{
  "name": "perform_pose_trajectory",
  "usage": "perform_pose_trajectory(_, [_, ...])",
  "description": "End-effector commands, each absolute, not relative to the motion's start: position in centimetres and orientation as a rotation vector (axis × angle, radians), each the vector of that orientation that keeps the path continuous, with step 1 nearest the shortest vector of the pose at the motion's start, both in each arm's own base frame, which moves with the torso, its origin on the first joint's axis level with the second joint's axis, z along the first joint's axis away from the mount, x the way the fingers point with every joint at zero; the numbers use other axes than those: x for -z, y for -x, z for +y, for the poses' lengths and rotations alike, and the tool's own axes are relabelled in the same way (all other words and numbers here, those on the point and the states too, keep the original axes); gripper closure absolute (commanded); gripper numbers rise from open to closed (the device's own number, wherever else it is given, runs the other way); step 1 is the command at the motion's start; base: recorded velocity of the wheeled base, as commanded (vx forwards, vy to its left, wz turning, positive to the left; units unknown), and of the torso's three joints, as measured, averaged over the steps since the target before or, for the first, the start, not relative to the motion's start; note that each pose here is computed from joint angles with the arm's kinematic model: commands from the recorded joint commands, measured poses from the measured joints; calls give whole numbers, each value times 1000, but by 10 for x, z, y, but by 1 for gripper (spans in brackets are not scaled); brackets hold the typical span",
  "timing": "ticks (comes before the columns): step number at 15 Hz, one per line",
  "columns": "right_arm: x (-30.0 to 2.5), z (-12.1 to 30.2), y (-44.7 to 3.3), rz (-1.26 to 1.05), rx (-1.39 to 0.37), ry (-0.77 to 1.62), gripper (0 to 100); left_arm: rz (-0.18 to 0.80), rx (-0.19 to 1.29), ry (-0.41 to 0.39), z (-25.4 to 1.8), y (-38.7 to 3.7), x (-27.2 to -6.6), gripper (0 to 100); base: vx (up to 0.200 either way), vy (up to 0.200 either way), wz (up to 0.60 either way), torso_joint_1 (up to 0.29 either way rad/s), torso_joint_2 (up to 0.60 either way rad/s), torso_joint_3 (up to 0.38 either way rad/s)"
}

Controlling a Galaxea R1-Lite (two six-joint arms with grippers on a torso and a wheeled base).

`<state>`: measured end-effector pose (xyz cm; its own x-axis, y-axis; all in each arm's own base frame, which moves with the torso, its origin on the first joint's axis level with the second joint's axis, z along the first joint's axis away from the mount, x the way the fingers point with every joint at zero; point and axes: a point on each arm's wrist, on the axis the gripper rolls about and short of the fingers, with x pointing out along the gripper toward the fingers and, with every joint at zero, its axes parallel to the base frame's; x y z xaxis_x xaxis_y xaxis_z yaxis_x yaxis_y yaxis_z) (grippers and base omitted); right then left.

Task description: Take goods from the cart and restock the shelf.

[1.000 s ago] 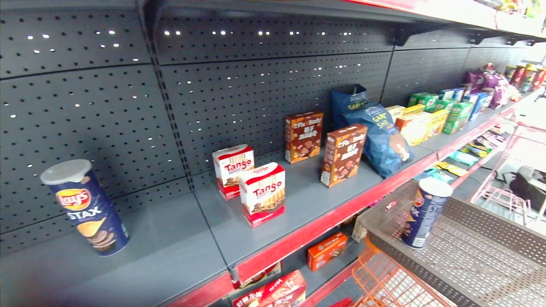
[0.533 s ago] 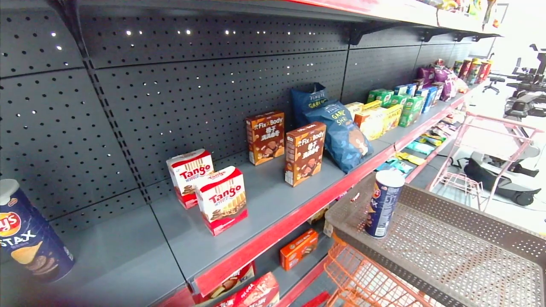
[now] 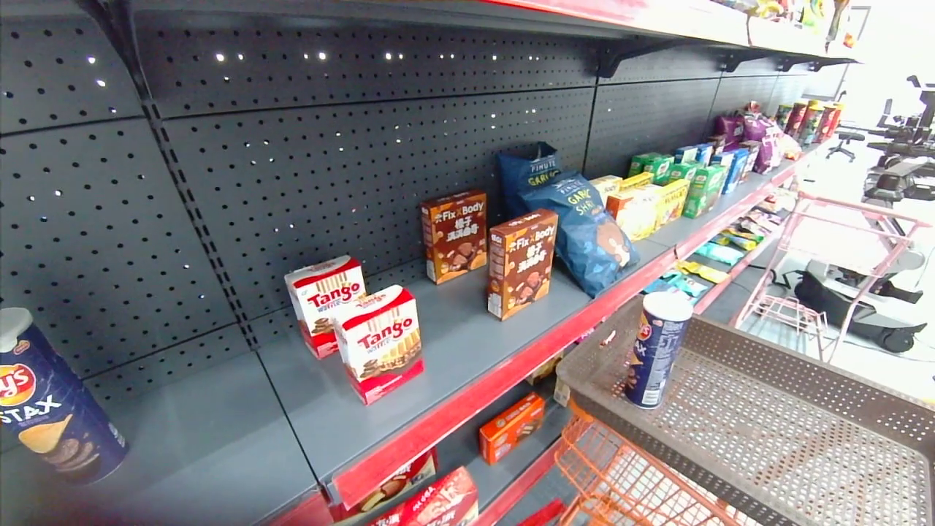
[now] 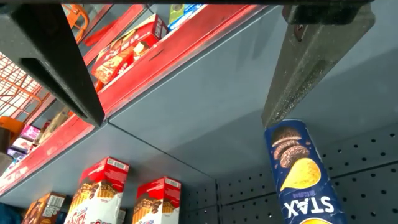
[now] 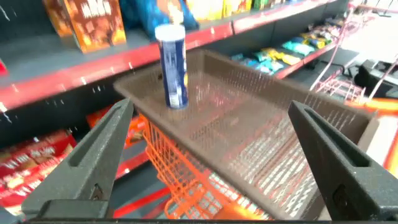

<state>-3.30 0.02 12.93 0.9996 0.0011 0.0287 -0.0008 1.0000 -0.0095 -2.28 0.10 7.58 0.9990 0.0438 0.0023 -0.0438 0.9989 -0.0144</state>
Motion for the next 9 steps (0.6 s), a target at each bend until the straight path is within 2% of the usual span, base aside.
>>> perform_pose_trajectory(1, [-227,0,-17,199,-3,-3,0,-3,-44,15,1,23,-76,0,0,0,0,0,0,0])
perform_pose_trajectory(2, [-219,1,-26,251,-38,11,0,-3,-44,14,1,23,-76,0,0,0,0,0,0,0])
perform_pose_trajectory(4, [-215,0,-70,333,26,50,0,-3,-43,14,1,23,-76,0,0,0,0,0,0,0])
perform_pose_trajectory(6, [-206,-4,-131,379,84,44,0,-3,-44,14,1,23,-76,0,0,0,0,0,0,0])
perform_pose_trajectory(9, [-187,4,-184,426,-9,46,0,-3,-44,14,1,23,-76,0,0,0,0,0,0,0])
